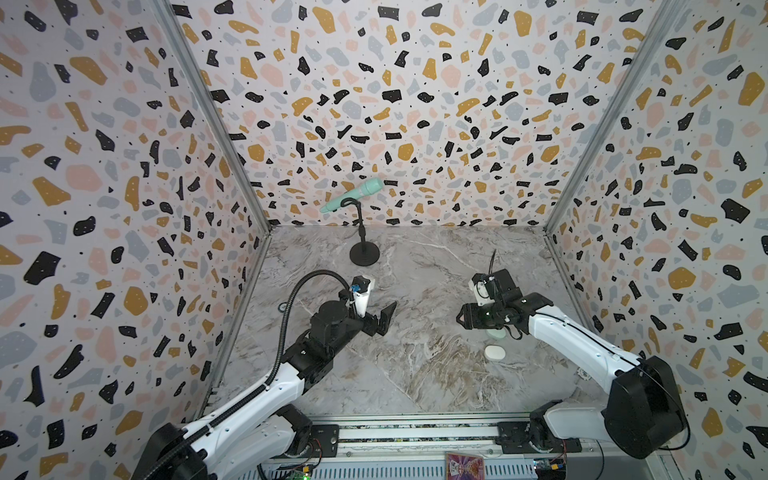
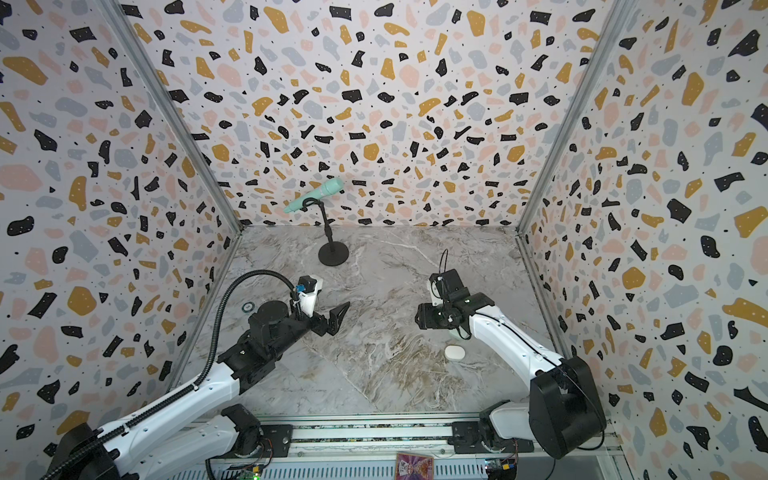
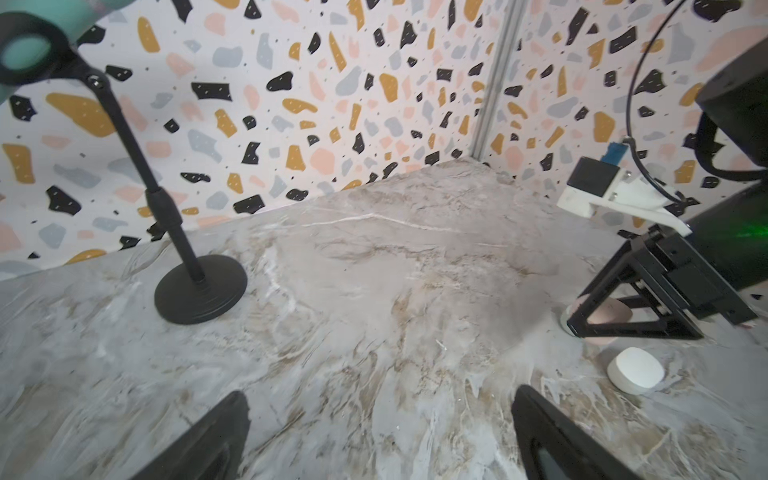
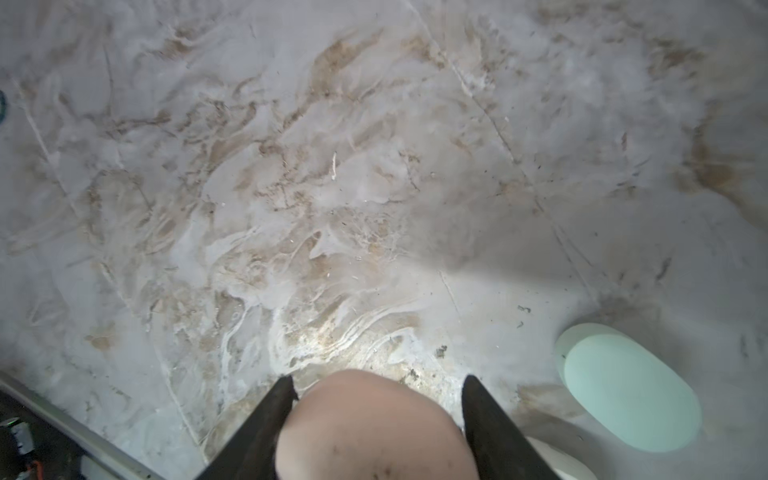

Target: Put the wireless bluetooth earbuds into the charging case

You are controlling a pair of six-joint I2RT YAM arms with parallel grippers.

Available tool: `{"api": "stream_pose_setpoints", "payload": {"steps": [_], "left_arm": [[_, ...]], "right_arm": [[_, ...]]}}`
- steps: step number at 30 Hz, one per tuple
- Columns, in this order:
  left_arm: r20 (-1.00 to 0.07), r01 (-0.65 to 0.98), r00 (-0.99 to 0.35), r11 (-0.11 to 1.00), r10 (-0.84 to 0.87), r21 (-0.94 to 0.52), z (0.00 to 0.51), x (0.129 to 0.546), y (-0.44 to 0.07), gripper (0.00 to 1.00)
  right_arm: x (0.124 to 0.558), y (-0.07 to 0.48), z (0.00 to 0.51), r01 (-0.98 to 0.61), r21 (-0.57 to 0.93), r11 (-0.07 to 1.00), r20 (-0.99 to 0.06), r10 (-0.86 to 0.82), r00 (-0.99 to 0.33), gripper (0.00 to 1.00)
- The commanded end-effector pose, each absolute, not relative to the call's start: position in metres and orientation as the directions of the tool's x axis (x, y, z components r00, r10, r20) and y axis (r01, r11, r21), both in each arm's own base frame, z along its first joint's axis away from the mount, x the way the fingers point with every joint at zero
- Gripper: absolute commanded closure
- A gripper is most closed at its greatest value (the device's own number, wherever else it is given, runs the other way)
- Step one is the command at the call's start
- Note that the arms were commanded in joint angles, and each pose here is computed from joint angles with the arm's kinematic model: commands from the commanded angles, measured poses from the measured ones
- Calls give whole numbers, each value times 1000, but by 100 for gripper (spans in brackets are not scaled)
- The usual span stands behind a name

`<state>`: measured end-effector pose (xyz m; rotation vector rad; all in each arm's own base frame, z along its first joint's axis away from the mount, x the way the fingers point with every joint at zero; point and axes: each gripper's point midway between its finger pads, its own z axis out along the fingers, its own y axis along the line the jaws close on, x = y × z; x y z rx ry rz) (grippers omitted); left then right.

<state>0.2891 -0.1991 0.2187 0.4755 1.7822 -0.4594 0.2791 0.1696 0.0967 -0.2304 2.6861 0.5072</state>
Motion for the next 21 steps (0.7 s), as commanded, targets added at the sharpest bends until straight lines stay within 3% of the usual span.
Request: {"api": "stream_pose_setpoints", "payload": {"steps": [1, 10, 21], "left_arm": [[-960, 458, -274, 886, 65, -71, 210, 297, -187, 0], [-948, 398, -308, 916, 76, -56, 201, 304, -179, 0], [-955, 281, -283, 960, 83, 0, 207, 317, -159, 0]], "right_arm": [[300, 172, 89, -256, 288, 923, -492, -87, -866, 56], [293, 161, 44, -221, 238, 946, -455, -93, -886, 53], [286, 158, 34, -219, 224, 950, -419, -109, -901, 27]]}}
